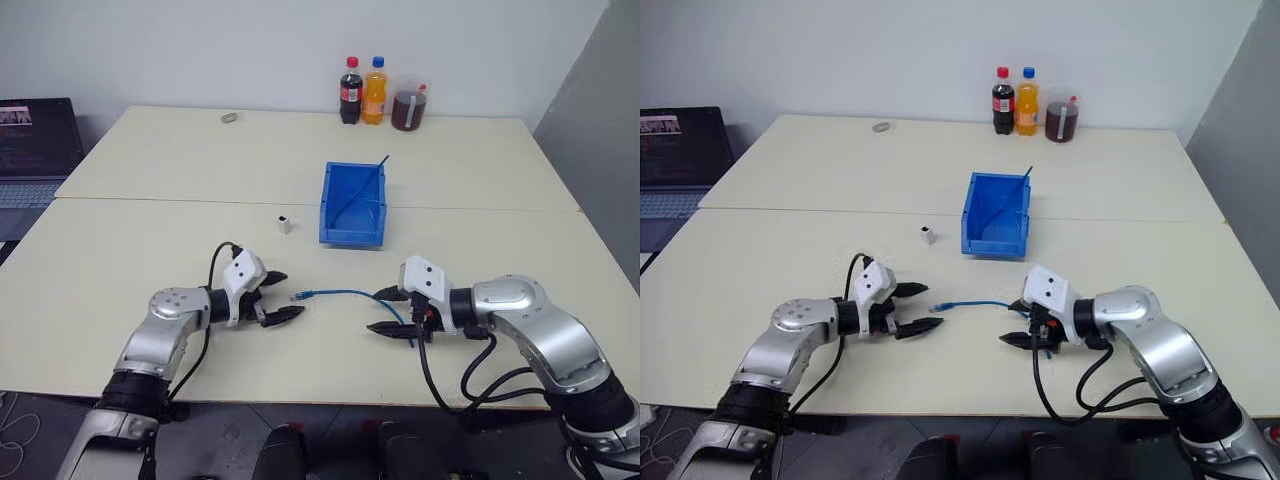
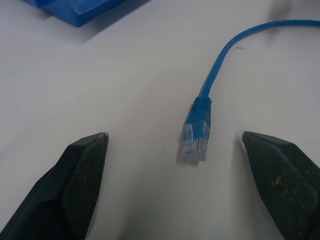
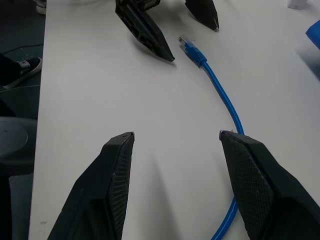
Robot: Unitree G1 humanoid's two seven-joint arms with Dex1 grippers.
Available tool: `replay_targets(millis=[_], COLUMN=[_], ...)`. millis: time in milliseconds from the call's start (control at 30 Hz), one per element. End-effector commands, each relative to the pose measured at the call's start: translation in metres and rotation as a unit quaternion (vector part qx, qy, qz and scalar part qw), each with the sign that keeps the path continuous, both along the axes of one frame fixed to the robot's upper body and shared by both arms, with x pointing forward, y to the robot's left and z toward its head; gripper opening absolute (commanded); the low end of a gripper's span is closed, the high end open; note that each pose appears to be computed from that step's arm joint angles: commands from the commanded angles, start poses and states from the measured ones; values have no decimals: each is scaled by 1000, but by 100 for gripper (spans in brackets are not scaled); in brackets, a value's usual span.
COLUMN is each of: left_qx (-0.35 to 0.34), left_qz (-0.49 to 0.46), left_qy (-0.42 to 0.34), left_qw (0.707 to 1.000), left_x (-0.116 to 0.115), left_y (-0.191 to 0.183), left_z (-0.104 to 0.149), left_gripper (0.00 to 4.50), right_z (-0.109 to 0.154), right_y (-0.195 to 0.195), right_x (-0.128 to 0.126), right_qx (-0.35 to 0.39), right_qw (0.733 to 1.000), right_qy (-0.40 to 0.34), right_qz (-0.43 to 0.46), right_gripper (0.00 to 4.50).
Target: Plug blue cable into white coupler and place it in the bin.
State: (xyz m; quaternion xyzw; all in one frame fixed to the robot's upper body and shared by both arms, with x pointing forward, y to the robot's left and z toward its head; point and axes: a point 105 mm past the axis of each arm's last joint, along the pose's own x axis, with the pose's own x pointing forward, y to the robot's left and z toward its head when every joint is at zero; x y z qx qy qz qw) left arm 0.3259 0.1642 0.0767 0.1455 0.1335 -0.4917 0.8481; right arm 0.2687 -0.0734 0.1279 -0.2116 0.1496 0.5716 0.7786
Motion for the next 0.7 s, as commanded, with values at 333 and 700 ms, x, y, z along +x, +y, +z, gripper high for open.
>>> replay_targets(millis=[333,700], left_qx=[33,5], left_qz=[-54,-43], left_qy=[27,22], left_qw=[998,999], left_x=[-12,-13], left_y=[-10,-13], left_z=[-23,-19], left_gripper=[234,22], right_z=[16,24], right_y=[0,2], right_x=[0,4], right_qx=[13,38], right_qw=[999,998], right_qy=[-37,-52], right_qz=[-17,-27], right_gripper=[290,290])
